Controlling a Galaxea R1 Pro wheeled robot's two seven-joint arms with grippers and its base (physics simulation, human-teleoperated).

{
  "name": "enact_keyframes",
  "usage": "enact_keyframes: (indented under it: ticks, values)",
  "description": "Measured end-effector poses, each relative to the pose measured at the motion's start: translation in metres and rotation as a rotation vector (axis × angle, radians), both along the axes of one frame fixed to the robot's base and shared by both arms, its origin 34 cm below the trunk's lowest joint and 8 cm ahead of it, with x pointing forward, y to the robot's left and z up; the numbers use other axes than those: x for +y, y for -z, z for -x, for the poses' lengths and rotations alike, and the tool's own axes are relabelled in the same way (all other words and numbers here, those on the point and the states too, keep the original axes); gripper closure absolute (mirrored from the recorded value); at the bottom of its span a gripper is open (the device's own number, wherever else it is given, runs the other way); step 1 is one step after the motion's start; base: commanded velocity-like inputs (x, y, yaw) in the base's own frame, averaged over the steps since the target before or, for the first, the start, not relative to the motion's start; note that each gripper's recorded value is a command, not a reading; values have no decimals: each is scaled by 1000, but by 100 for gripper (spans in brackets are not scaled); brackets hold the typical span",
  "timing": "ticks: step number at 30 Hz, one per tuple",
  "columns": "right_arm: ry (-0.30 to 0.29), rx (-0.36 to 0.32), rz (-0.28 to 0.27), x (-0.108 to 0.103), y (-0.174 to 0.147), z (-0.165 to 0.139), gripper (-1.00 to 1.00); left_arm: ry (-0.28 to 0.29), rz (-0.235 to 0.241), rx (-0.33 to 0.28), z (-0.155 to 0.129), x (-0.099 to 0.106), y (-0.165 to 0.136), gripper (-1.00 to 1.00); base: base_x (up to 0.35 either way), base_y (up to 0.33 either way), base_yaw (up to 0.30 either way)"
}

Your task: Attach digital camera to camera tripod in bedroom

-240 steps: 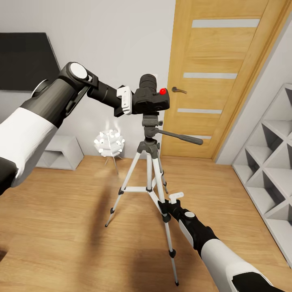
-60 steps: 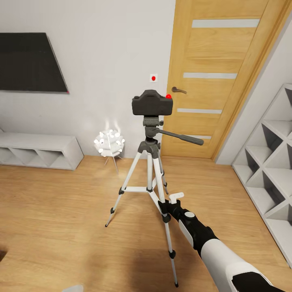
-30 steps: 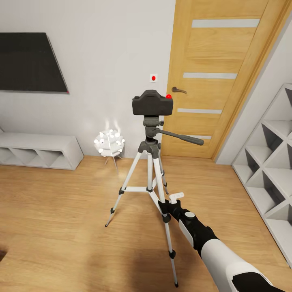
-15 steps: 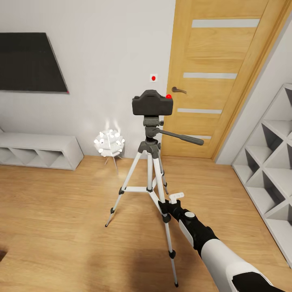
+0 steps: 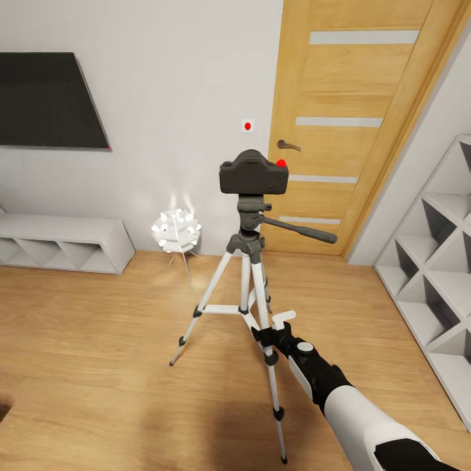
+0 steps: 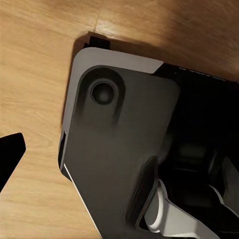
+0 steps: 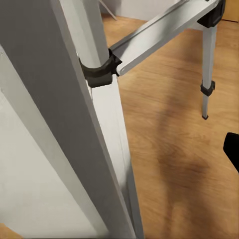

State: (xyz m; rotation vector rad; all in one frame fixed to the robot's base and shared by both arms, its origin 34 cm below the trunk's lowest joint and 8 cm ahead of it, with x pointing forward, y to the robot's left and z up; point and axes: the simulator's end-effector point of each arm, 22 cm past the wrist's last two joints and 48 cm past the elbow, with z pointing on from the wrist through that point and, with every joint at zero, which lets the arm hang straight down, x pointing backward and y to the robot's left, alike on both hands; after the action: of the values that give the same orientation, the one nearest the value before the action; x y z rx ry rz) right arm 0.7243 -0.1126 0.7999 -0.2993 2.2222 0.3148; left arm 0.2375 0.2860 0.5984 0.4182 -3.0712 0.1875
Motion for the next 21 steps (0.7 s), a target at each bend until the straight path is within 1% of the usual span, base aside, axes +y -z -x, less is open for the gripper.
enact_keyframes:
  ticks: [6, 15, 21]
  values:
    - [0, 0, 0, 0, 0, 0, -100, 0, 0, 1, 1, 0, 0, -100, 0, 0, 0]
    - [0, -1, 0, 0, 0, 0, -100, 0, 0, 12, 9, 0, 0, -100, 0, 0, 0]
    - [-4, -3, -2, 0, -1, -1, -100, 1, -5, -4, 7, 1, 0, -100, 0, 0, 0]
